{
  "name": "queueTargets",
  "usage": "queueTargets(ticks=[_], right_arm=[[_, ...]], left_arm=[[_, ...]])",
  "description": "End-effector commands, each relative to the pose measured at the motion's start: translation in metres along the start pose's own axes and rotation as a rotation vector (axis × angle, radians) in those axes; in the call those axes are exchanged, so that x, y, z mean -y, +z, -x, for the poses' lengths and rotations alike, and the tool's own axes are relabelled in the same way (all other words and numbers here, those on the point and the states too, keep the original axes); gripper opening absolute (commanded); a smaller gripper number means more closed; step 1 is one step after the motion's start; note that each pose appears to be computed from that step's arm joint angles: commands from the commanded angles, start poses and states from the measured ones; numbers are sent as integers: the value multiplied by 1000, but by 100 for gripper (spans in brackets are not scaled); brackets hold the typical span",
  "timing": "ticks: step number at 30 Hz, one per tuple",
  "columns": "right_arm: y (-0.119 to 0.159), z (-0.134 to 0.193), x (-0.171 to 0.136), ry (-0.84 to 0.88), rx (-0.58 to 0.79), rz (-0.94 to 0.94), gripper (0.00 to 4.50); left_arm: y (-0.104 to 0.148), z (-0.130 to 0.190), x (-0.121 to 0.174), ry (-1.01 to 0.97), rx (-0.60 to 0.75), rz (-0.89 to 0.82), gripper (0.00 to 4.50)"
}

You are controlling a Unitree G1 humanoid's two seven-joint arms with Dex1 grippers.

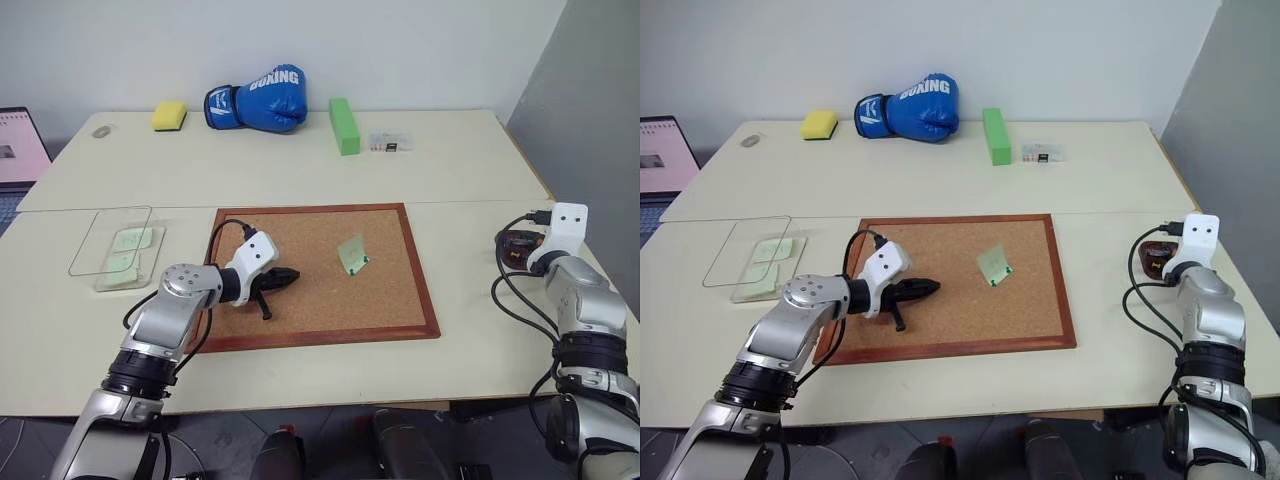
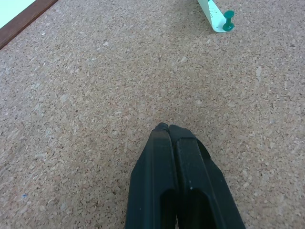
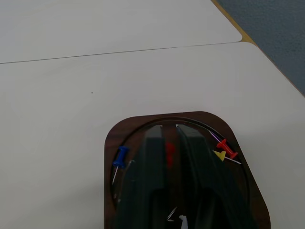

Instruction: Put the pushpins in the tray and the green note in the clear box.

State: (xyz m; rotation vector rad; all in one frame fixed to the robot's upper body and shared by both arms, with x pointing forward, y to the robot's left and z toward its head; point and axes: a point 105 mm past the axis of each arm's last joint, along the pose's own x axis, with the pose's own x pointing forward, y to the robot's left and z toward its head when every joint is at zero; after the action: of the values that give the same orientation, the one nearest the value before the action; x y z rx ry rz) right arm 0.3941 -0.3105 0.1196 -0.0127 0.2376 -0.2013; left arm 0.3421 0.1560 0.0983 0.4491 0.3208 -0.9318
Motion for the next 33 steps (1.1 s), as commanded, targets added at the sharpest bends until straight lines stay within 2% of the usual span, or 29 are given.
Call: queueTargets(ticks=[1,15,17,21,24,29,33], right_arm=[[27,0,7,-23,89,5,148],[38,6,10,-45,147,61,444],[43,8,5,-24,167,72,444],[49,20,-48,215,211,146,444],[36,33,-84,395,190,239,444],[13,88,-164,874,185,350,444],[4,111,-198,1049,191,374,444]], left_arm=[[-3,1,2,-5,-19,1,0],[-2,-1,0,-5,-14,-4,0],[-2,-2,0,-6,-13,-5,0],[-2,-2,-1,-5,-12,-3,0],[-2,-2,-1,-3,-11,-2,0],[-2,-1,-2,5,-10,-1,0],[-1,0,-3,10,-12,-1,0]])
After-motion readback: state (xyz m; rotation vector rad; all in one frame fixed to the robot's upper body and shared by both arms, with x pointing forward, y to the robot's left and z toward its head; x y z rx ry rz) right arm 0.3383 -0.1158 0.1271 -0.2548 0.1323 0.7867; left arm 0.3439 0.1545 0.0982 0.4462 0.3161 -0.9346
